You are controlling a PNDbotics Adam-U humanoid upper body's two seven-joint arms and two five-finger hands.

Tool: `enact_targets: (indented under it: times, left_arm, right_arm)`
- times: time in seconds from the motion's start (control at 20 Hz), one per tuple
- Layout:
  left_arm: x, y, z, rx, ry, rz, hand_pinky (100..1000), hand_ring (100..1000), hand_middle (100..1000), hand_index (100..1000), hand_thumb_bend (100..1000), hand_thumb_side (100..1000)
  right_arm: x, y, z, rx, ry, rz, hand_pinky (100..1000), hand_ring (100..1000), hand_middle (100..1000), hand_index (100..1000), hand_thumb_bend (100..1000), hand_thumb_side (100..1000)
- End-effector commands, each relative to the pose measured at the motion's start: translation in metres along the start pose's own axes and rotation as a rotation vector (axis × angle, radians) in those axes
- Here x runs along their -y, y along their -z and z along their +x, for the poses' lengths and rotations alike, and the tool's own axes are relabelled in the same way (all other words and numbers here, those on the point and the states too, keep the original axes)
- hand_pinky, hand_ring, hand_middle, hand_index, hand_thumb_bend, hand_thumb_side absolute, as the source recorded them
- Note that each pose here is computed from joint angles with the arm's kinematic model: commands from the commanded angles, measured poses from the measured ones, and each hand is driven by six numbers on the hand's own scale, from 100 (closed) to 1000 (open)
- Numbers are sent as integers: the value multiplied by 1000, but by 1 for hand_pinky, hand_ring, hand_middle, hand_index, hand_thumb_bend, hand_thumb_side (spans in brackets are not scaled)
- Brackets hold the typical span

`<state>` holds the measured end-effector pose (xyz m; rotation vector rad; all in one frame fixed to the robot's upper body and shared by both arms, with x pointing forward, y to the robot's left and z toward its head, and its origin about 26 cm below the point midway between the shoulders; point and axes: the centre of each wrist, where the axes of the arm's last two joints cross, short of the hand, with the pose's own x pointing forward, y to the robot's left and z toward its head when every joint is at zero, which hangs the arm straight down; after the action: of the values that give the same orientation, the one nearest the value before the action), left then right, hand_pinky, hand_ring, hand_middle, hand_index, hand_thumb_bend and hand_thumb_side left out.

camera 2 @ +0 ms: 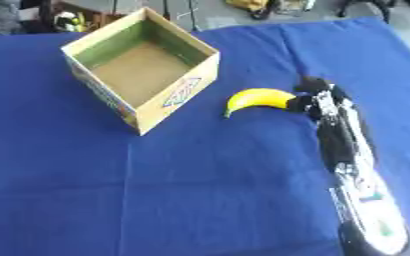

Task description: Pick up objects on the table and place them in the box.

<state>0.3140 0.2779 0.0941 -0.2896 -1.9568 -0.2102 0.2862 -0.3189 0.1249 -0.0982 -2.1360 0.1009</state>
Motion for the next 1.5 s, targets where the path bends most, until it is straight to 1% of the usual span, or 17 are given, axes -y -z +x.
enact_targets:
  times: [0.05, 0.35, 0.55, 0.8, 0.85, 0.9, 1.0, 1.1, 1.15, 1.2, 1.25, 1.3, 1.35, 1.5]
  left_arm:
    - [-3, 1, 6, 8, 23, -12, 660, 733, 633, 703, 261, 1000]
    - [-4, 0, 5, 5, 28, -12, 659, 733, 632, 703, 258, 1000]
    - [-4, -1, 5, 5, 28, -16, 658, 733, 632, 703, 255, 1000]
    - [-2, 0, 5, 9, 22, -26, 658, 733, 632, 703, 252, 1000]
    - [-2, 0, 5, 9, 20, -29, 658, 733, 632, 703, 251, 1000]
    - [-1, 1, 5, 10, 19, -34, 658, 733, 632, 703, 250, 1000]
    - [0, 1, 5, 10, 17, -40, 658, 732, 632, 703, 249, 1000]
    - [0, 2, 5, 11, 17, -45, 658, 732, 632, 703, 249, 1000]
    - [0, 2, 5, 11, 18, -47, 658, 732, 632, 703, 248, 1000]
    - [0, 2, 5, 11, 18, -49, 658, 732, 632, 703, 248, 1000]
    - [0, 2, 5, 10, 18, -50, 658, 732, 632, 703, 259, 1000]
    - [0, 2, 5, 11, 18, -52, 658, 732, 632, 703, 249, 1000]
    - [1, 3, 5, 10, 19, -55, 658, 732, 632, 703, 249, 1000]
    - [1, 3, 5, 10, 19, -60, 658, 732, 632, 704, 249, 1000]
  right_arm:
    - [18, 16, 18, 54, -150, 82, 635, 571, 634, 739, 119, 582]
    - [48, 46, 29, 80, -389, 203, 643, 586, 649, 755, 163, 517]
    - [71, 68, 33, 57, -510, 265, 647, 590, 654, 757, 225, 464]
    - [98, 100, 48, 9, -668, 349, 653, 602, 663, 762, 267, 432]
    - [104, 105, 51, 3, -691, 363, 659, 614, 673, 769, 293, 413]
    - [109, 110, 54, -6, -719, 380, 660, 617, 676, 771, 300, 407]
    - [115, 119, 54, -24, -764, 413, 665, 627, 683, 776, 335, 383]
    - [120, 126, 52, -40, -799, 444, 670, 634, 687, 782, 415, 358]
    - [122, 129, 50, -47, -816, 462, 675, 640, 691, 786, 475, 340]
    - [125, 132, 48, -54, -831, 478, 675, 641, 691, 786, 482, 337]
    - [128, 134, 46, -62, -845, 492, 678, 646, 690, 788, 475, 270]
    - [130, 136, 43, -70, -859, 506, 679, 647, 694, 788, 553, 305]
    - [132, 138, 41, -80, -872, 522, 682, 651, 695, 790, 594, 292]
    - [139, 143, 32, -107, -907, 558, 686, 659, 700, 793, 610, 290]
